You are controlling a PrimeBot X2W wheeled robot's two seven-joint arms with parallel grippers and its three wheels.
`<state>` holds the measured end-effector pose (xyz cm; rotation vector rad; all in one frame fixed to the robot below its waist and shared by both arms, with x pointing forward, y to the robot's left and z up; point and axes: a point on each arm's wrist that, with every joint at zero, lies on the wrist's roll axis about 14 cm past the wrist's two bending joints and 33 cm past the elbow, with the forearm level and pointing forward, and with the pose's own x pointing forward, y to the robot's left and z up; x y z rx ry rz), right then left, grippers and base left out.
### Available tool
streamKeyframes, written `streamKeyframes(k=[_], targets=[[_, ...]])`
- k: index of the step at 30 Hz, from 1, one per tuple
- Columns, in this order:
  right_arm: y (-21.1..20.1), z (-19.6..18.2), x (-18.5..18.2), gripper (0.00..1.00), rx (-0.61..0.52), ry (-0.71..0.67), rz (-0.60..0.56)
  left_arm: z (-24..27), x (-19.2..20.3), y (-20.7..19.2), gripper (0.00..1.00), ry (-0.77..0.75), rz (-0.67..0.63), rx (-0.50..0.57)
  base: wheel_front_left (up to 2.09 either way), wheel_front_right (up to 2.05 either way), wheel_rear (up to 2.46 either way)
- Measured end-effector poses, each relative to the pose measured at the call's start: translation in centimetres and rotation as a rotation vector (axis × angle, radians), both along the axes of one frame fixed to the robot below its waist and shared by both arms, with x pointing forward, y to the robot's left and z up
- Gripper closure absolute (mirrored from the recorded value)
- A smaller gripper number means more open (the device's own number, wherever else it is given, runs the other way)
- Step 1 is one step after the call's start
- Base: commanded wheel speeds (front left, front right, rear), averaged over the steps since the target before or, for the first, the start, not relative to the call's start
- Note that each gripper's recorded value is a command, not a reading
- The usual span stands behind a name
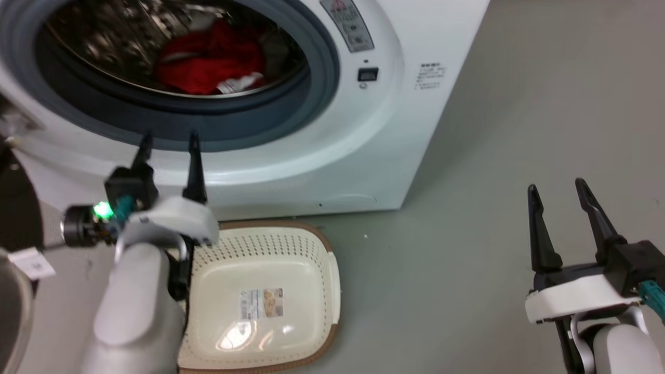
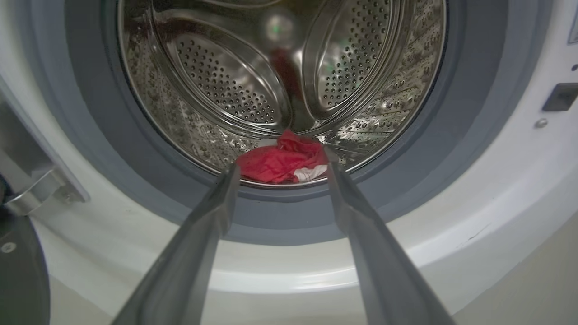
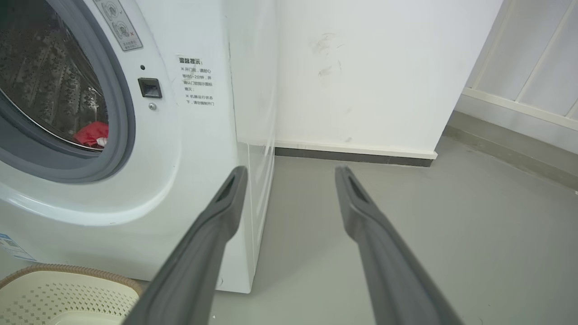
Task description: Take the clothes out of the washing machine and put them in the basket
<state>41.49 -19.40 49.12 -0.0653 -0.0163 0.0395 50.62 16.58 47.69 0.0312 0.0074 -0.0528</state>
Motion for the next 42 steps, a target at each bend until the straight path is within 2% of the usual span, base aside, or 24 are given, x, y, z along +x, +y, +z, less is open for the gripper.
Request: streamKeyframes(k=[7,16,28,35,42], targets=[[-0.8,-2.5,1.2,0.0,0.012,0.046,-0.02,-2.3,5.8,0.2,0.0,0.072,-0.025,0.035,0.0,0.0,0.0],[-3.1,-5.2,1.1,0.0,0.034,0.11,-0.086,-3.9,13.0,-0.4,0.0,0.147,-0.063,0.084,0.0,0.0,0.0],[-5.6,-8.0,1.1,0.0,0.063,0.18,-0.165,-7.0,21.0,-0.1,0.0,0.3,-0.091,0.201,0.0,0.0,0.0],[-6.3,-9.7,1.0,0.0,0.088,0.225,-0.19,-10.1,23.5,-0.2,0.0,0.431,-0.1,0.247,0.0,0.0,0.0],[-6.4,-10.9,1.0,0.0,0.1,0.259,-0.198,-15.1,23.2,1.0,0.0,0.638,-0.078,0.294,0.0,0.0,0.0]])
